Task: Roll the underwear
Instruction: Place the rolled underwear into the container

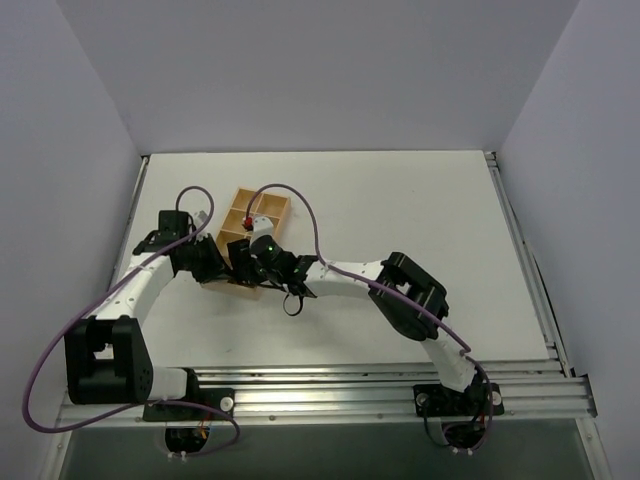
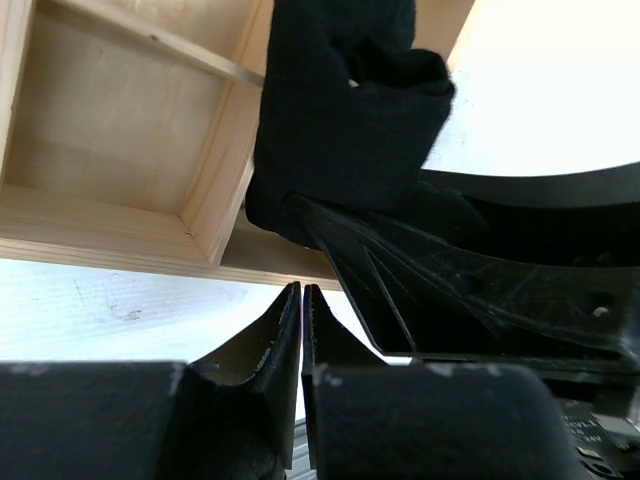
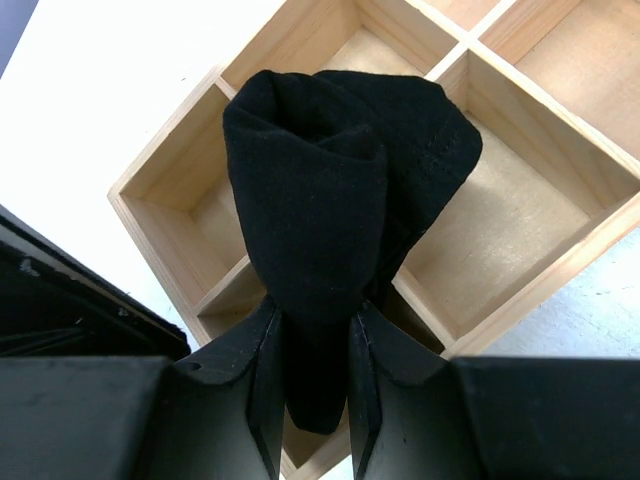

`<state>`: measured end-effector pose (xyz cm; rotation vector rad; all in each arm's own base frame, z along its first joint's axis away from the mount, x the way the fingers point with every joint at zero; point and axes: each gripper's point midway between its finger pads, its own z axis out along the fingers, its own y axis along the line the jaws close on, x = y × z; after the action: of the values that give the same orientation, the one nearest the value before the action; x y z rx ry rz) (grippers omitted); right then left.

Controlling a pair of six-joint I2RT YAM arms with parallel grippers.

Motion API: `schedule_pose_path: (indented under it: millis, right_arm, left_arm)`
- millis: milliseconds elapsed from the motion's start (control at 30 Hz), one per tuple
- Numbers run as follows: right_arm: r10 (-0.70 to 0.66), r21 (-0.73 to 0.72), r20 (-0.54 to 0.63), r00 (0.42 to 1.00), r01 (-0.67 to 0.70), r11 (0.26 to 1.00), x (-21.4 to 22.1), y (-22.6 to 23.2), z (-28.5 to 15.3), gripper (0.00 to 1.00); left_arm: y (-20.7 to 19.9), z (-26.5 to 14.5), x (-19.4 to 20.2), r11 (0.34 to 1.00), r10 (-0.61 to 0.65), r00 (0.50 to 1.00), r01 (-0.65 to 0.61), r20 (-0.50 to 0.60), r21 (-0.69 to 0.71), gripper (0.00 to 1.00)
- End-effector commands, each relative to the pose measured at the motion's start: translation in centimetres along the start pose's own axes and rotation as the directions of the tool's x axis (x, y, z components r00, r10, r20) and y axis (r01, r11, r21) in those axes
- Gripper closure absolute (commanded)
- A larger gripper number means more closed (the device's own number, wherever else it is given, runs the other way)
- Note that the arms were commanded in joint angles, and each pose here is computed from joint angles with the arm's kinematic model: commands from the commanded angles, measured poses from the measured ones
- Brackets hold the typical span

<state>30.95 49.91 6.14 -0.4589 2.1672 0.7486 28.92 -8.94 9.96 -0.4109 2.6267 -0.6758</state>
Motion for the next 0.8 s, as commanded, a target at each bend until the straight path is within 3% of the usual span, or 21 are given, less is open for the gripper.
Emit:
schedule_pose_path:
  millis: [0,267,467,633,767]
  right_arm:
    - [-0.039,0.021,-0.127,0.991,0.042,0.999,5.0,-0.7,-0.9,1.0]
    - [-0.064,0.009,-0.163,0.985,0.067,0.998,5.7,-0.6,-0.8,1.0]
    - [-0.045,0.008,-0.215,0.976,0.048,0.999,8.3,-1.4,-0.8,0.99]
    - [-0.053,0.01,-0.22,0.974,0.057,0.998,8.4,-1.6,-1.1,0.86]
    - [-0.063,0.01,-0.229,0.971,0.067,0.998,8.2,-1.5,-1.2,0.85]
  left_arm:
    - [-1.2,-0.4,-1.9,0.998,0.022,0.995,-0.027,0.092,0.051,0.88]
    - [0.9,-0.8,-3.0,0.999,-0.003,0.994,0.007,0.11,-0.033,0.88]
    - [-0.6,-0.5,-3.8,0.999,-0.009,0.992,0.003,0.123,0.053,0.87]
    - [-2.2,-0.3,-4.6,0.992,-0.007,0.991,-0.01,0.134,0.129,0.87]
    - [-3.1,-0.1,-4.9,0.982,-0.006,0.989,-0.021,0.145,0.186,0.87]
